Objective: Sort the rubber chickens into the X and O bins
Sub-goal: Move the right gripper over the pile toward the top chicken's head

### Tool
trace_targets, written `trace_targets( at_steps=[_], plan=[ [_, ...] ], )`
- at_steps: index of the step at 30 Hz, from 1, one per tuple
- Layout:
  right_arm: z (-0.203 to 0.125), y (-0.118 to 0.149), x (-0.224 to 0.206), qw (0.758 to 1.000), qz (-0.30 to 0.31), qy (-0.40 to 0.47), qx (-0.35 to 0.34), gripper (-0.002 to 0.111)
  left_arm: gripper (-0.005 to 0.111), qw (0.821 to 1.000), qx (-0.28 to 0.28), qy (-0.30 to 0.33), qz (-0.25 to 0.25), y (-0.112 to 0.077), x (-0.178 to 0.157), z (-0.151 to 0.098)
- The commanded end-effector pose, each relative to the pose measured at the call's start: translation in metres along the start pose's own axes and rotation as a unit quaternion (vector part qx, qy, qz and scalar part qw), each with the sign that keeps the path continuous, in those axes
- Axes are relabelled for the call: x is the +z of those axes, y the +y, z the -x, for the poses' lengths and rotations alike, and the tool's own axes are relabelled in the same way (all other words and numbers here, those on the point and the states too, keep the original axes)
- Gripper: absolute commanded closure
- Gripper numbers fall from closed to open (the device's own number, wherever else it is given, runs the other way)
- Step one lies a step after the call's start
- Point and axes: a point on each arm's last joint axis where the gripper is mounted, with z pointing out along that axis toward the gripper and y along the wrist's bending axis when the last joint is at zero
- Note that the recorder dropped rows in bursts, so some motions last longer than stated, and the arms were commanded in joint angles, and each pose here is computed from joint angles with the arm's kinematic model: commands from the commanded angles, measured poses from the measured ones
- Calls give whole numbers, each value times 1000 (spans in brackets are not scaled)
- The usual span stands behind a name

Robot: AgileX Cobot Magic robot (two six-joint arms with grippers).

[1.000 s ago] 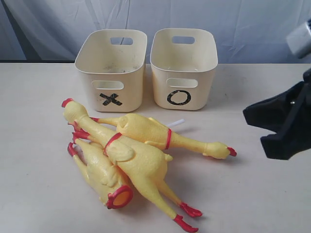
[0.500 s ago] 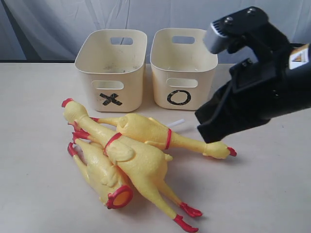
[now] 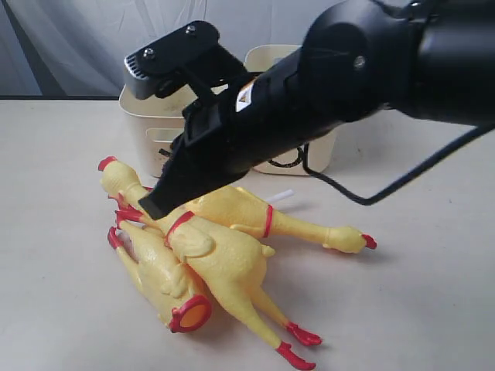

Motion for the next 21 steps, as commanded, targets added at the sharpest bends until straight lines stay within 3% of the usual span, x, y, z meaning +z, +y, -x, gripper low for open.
trace_targets(
  at_steps=[1, 3, 10, 21],
  plan=[
    [8, -7, 28, 1000, -12, -11, -6, 107, 106, 1000, -1, -4, 3, 0, 0, 0],
    [12, -10, 41, 1000, -11, -7, -4, 98, 106, 1000, -1, -4, 3, 0, 0, 0],
    [19, -16, 72, 1000, -11, -6, 1, 48, 106, 1000, -1, -4, 3, 0, 0, 0],
    [23, -24, 118, 1000, -10, 6, 0, 46, 106, 1000, -1, -4, 3, 0, 0, 0]
  ],
)
